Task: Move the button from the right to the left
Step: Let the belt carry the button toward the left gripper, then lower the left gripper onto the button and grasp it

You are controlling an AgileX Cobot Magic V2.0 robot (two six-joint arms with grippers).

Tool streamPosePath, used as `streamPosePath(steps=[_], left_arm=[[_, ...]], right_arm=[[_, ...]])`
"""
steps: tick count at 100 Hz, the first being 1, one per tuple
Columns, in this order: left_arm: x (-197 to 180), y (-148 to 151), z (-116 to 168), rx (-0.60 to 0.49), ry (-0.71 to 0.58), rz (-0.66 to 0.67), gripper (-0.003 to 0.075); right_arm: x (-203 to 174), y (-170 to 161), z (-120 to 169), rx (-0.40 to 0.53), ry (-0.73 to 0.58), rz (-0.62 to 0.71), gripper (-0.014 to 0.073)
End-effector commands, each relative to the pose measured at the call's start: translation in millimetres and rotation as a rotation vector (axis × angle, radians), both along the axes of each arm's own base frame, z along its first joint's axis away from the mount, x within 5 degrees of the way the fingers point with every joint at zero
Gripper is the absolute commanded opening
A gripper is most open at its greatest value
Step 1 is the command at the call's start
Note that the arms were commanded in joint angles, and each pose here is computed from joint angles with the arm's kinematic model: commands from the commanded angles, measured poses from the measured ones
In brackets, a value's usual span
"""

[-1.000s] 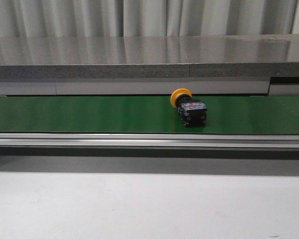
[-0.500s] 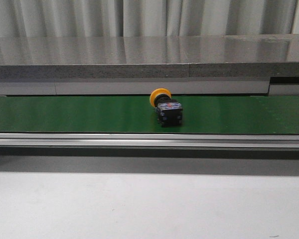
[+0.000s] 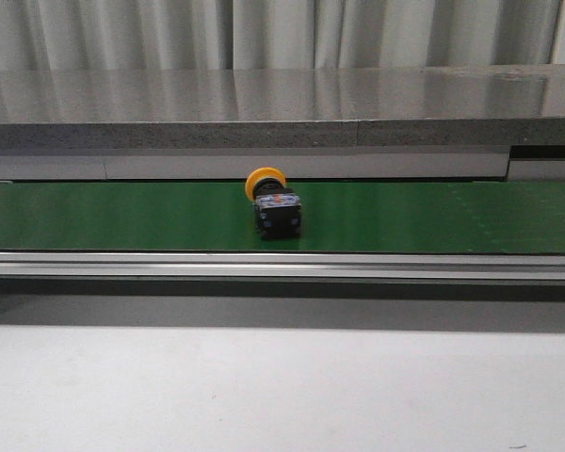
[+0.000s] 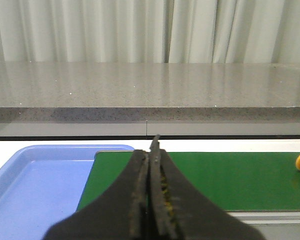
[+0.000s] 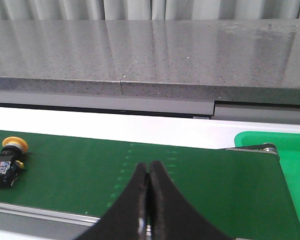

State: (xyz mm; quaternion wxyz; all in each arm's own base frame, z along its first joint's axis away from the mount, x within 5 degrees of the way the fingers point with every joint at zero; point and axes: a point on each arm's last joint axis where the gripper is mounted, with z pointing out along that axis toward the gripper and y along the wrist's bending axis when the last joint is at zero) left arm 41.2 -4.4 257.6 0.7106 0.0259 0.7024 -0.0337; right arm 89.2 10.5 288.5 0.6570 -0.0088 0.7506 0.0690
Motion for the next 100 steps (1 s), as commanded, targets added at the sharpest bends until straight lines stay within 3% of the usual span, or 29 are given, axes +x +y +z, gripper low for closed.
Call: streamPosePath(steps=[1,28,63,75,92,100], left_arm=[[0,0,25,-0.015,-0.025,-0.001,-0.002],[21,-3,64,0.001,0.19,-0.014,-0.002],[91,-8,103,0.016,0.424,-0.021,-0.0001],[122,-9,105,0.029,0.5,-0.019,0.0147],[165,-15,102,-0.005,0.584,-0.033,0.0542],[182,-18,97,-0.046,0.628,-0.045,0.0611]], right_arm=[[0,-2,16,-0.002,-0.101,-0.02,-0.0067],[0,-2,16,-0.002,-0.101,-0.02,-0.0067],[0,-2,16,-0.002,-0.101,-0.02,-0.0067],[0,-2,16,-0.002,-0.101,-0.02,-0.0067],[0,-2,16,-0.002,-0.101,-0.02,-0.0067],[0,-2,16,-0.002,-0.101,-0.02,-0.0067]])
